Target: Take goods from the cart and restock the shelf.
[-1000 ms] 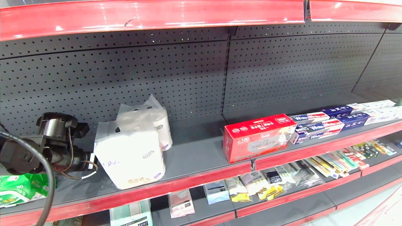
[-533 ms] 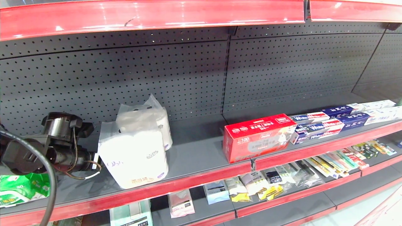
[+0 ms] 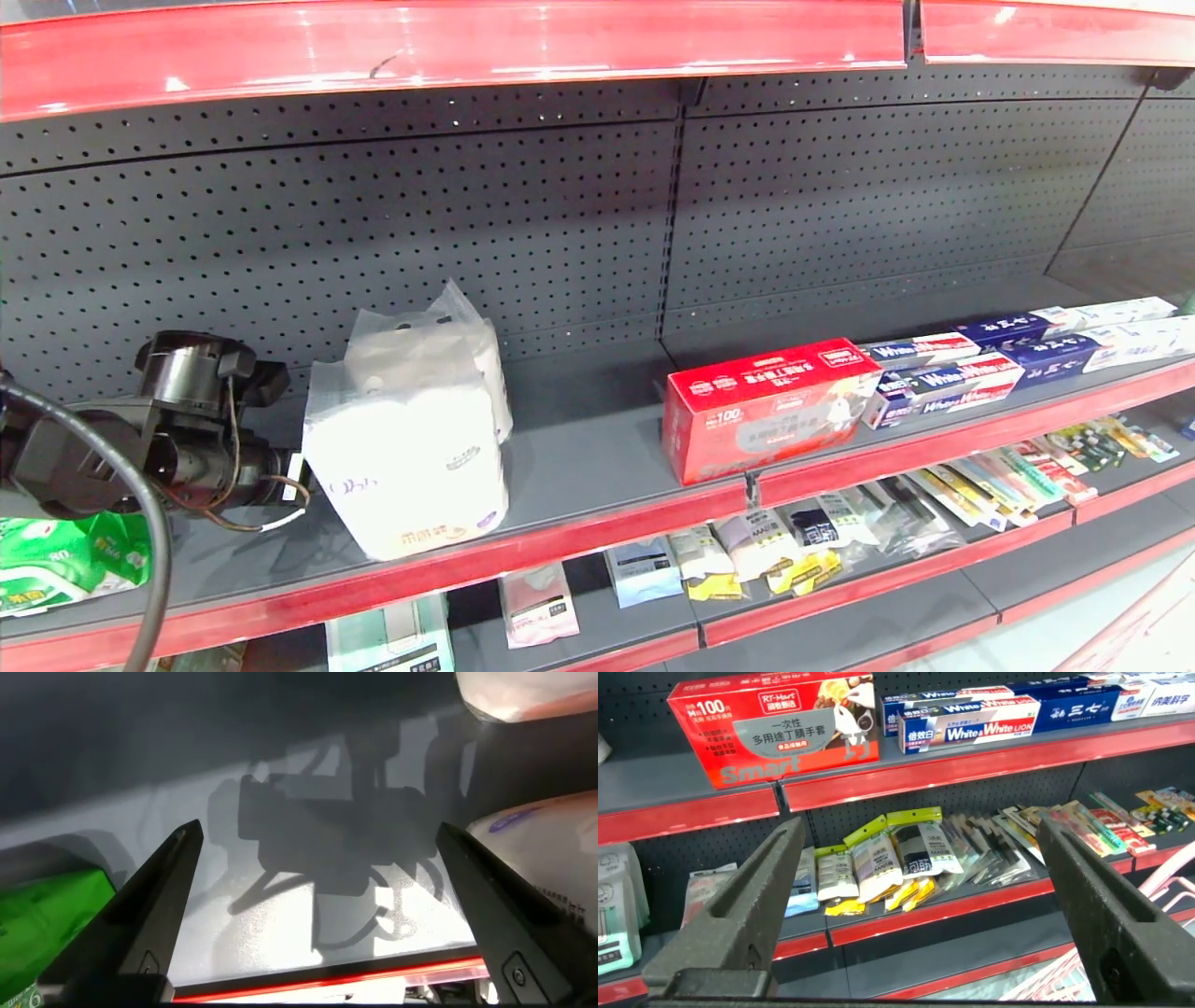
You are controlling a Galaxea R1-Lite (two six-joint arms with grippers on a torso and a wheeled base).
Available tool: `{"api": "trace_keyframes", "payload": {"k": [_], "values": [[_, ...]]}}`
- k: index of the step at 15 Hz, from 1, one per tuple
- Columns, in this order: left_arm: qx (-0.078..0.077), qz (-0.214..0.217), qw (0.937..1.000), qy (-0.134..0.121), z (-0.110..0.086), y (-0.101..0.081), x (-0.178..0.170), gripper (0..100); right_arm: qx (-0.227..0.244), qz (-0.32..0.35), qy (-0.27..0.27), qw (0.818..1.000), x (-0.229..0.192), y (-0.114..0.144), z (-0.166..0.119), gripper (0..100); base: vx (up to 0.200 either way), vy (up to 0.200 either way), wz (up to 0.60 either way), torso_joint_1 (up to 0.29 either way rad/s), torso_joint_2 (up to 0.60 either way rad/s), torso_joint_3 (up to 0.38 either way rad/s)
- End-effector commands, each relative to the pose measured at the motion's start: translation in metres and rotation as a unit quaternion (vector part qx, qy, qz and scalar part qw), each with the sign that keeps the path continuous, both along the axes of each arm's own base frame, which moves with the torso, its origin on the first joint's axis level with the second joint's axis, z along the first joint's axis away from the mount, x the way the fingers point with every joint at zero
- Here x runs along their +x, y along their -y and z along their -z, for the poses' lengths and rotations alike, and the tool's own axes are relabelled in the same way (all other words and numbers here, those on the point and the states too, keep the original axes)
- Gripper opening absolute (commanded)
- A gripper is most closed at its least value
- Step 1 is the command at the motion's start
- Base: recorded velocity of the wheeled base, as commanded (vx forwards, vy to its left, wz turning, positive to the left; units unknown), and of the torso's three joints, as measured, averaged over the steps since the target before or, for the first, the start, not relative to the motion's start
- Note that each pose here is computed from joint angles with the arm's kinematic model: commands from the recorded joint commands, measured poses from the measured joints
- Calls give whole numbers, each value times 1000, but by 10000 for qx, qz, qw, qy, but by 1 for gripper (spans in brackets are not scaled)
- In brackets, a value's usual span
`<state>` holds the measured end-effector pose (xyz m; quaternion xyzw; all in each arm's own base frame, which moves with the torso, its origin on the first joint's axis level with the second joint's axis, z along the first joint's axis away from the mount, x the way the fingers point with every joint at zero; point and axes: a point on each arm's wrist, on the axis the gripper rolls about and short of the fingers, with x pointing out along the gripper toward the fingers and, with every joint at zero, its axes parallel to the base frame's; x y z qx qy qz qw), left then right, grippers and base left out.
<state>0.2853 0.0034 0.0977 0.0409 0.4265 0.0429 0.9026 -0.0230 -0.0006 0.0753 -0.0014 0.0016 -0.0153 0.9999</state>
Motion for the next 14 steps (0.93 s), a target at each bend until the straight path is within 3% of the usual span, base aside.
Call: {"api": "trace_keyframes", "payload": {"k": [1,14], "values": [[-1,8,10000,15,-1,0,0,100,-2,0,-7,10000,0,0,0,100,0,0,0,0,0,0],[4,88,9999,107,-1,5,2,100,-2,0,-7,10000,0,0,0,100,0,0,0,0,0,0]]}}
